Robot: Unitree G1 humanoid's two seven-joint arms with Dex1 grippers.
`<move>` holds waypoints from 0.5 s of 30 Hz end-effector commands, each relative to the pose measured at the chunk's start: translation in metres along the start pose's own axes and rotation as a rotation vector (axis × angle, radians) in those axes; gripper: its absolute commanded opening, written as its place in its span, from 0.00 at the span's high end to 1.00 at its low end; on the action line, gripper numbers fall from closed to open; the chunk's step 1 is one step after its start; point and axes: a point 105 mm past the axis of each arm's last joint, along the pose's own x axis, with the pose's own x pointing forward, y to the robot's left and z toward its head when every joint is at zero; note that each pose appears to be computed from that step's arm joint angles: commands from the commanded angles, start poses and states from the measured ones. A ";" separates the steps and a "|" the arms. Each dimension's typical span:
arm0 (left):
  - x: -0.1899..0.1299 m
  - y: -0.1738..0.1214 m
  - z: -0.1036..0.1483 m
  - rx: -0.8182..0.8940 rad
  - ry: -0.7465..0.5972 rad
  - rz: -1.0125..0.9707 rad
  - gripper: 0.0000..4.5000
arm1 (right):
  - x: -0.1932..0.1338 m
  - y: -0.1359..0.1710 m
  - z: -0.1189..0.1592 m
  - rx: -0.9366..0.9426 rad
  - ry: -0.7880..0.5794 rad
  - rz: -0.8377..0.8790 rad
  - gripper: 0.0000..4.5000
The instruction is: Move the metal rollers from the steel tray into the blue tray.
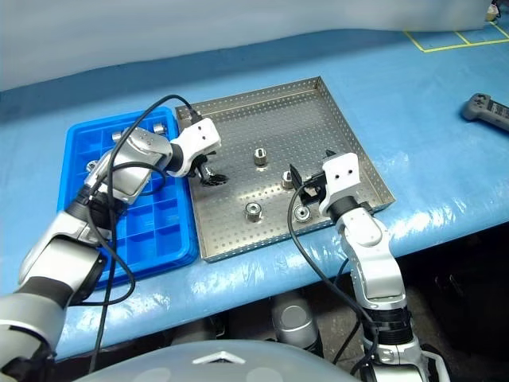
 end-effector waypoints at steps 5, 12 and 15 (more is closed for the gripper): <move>-0.005 0.010 0.005 0.130 0.041 0.074 0.00 | 0.002 0.002 0.017 -0.014 -0.061 -0.004 0.00; 0.001 0.001 -0.007 0.175 0.103 0.030 0.00 | 0.003 0.000 0.018 -0.017 -0.064 -0.018 0.00; -0.002 -0.002 -0.015 0.181 0.127 0.012 0.00 | 0.003 -0.003 0.019 -0.014 -0.068 -0.036 0.00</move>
